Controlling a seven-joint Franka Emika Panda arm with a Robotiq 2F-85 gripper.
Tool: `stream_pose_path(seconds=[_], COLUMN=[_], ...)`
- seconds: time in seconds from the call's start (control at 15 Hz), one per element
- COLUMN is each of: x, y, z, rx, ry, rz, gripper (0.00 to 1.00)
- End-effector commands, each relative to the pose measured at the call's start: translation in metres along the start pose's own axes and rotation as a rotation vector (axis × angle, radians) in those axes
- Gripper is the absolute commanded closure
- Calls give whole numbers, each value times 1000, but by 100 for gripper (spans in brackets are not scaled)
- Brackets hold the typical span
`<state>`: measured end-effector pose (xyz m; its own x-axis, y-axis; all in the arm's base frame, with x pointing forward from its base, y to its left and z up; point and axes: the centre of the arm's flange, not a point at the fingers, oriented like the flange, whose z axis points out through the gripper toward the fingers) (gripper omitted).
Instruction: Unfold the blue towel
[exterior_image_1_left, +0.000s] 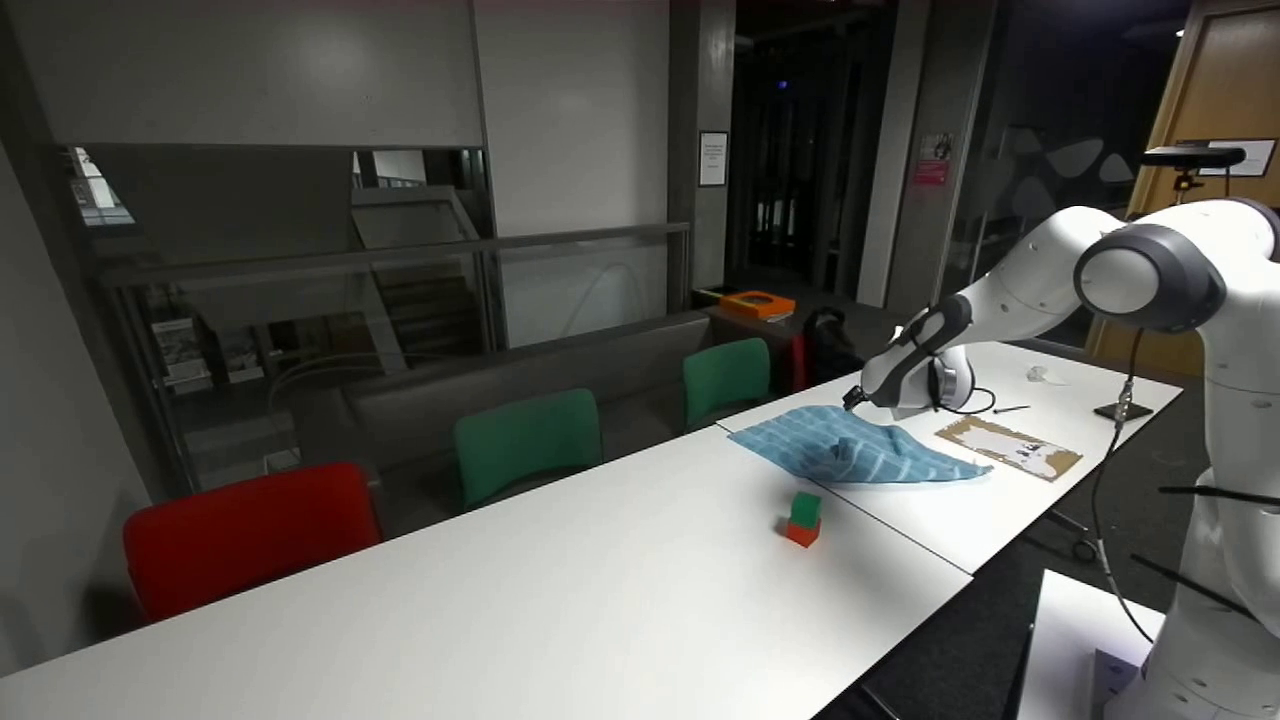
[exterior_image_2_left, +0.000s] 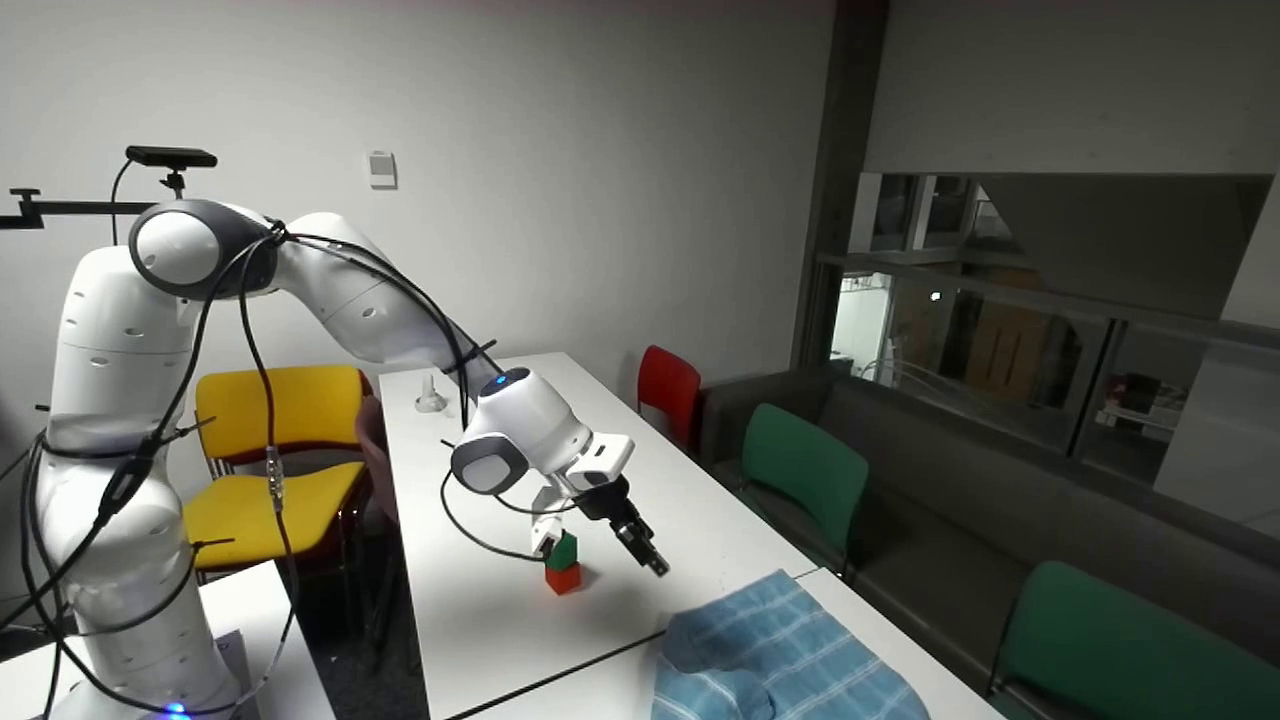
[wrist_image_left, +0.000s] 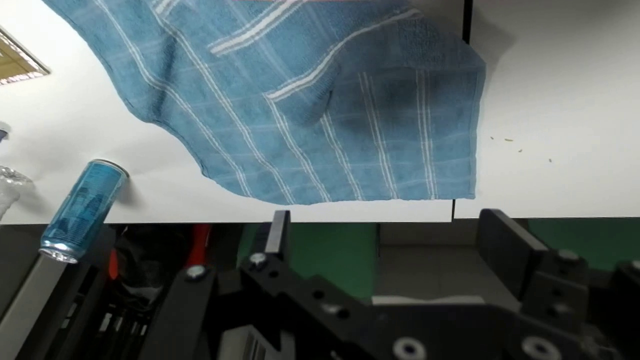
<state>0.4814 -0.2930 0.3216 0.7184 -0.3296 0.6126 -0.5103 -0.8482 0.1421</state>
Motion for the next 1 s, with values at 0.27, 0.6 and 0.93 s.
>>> stream_pose_path(seconds=[0.27, 0.6, 0.93], x=[13, 1, -19], y=[25, 50, 70], z=[36, 60, 87], rx=[48, 67, 109], ry=[51, -37, -247], rz=[-50, -109, -232], gripper=[0, 0, 0])
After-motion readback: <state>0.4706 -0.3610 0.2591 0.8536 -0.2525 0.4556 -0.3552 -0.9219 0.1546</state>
